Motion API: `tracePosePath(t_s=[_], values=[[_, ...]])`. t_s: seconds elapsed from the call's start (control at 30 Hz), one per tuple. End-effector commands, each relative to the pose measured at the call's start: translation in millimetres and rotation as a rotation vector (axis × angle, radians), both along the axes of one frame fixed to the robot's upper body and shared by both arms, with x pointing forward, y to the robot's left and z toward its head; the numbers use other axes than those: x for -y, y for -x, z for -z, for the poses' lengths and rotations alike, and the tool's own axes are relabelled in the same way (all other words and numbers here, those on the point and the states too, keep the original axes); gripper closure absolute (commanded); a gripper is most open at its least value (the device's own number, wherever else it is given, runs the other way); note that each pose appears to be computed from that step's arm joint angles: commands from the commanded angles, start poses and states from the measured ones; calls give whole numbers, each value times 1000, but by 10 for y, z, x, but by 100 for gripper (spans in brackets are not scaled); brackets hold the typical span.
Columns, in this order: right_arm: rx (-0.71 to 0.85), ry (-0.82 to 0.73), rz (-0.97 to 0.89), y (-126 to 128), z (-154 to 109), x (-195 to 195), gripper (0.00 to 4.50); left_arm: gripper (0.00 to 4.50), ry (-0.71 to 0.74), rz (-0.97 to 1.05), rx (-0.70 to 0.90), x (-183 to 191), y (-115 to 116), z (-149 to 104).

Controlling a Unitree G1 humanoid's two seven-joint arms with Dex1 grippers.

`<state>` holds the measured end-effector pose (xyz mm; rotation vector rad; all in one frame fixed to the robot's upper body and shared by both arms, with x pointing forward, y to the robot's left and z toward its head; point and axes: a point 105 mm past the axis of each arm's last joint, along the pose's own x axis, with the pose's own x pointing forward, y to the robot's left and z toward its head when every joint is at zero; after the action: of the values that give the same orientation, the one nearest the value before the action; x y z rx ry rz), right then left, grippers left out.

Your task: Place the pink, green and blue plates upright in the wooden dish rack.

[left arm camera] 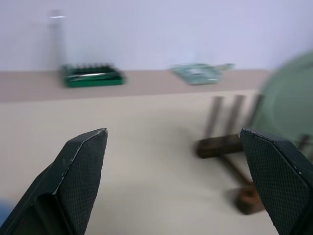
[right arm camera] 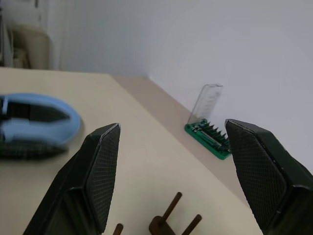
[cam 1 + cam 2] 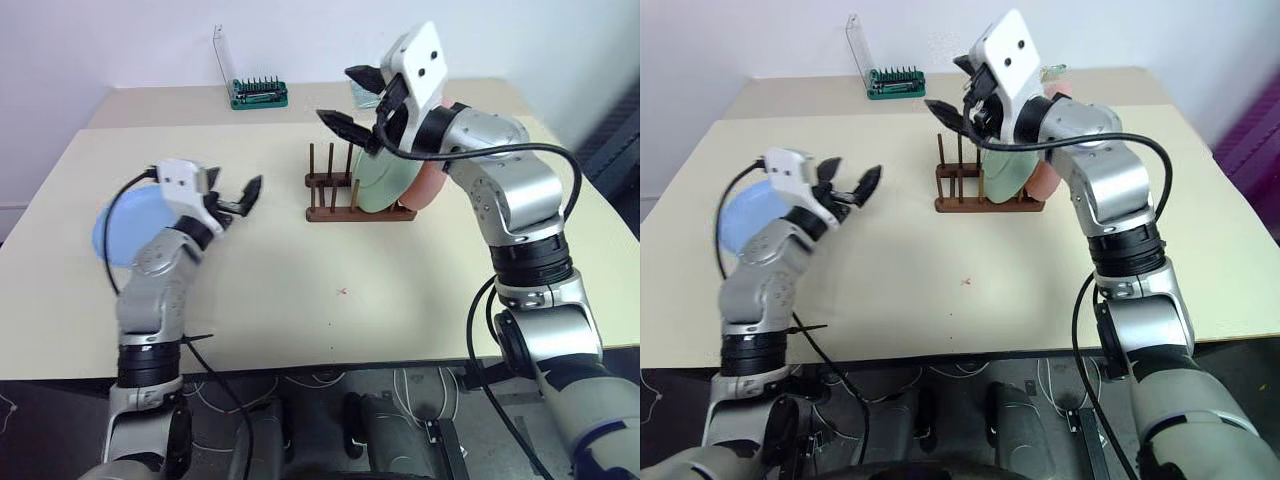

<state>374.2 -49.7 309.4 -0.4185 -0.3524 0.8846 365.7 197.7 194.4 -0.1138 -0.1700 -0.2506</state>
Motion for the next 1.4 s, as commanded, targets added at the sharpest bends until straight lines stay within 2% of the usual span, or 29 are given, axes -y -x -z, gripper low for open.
tracePosePath(t_s=[0.03,0.1,0.17,0.23,0.27,0.33,0.5,0.6,0.73,0.83,1.07,1.17,1.27,1.33,1.4], values=[[71,3,-45,103,-103,-101,101,5,39,-114,49,-251,89,-177],[77,20,-61,123,-67,-163,101,5,96,-248,43,-496,114,-197],[86,47,-94,172,-10,-250,101,5,153,-473,-9,-852,167,-144],[83,69,-131,228,70,-337,101,5,260,-759,-129,-1283,317,67],[81,74,-140,241,91,-363,101,5,292,-837,-180,-1391,378,155],[73,79,-165,280,142,-417,101,5,326,-873,-267,-1441,450,307],[37,92,-212,359,291,-506,101,5,386,-864,-365,-1411,481,441],[19,114,-219,387,403,-518,101,5,479,-905,-420,-1454,547,561],[1,118,-213,395,474,-501,101,5,594,-793,-487,-1309,451,679],[-5,123,-198,388,514,-484,101,90,658,-847,-514,-1382,466,731],[-10,136,-164,362,584,-441,101,441,675,-834,-476,-1365,373,595],[11,161,-139,330,612,-416,101,447,560,-739,-372,-1205,212,263],[96,262,-128,305,672,-423,101,447,480,-533,-168,-778,32,-334],[130,298,-141,304,697,-443,101,447,436,-461,-110,-557,-16,-545],[218,357,-140,287,699,-494,48,450,395,-414,-93,-344,-61,-675]])
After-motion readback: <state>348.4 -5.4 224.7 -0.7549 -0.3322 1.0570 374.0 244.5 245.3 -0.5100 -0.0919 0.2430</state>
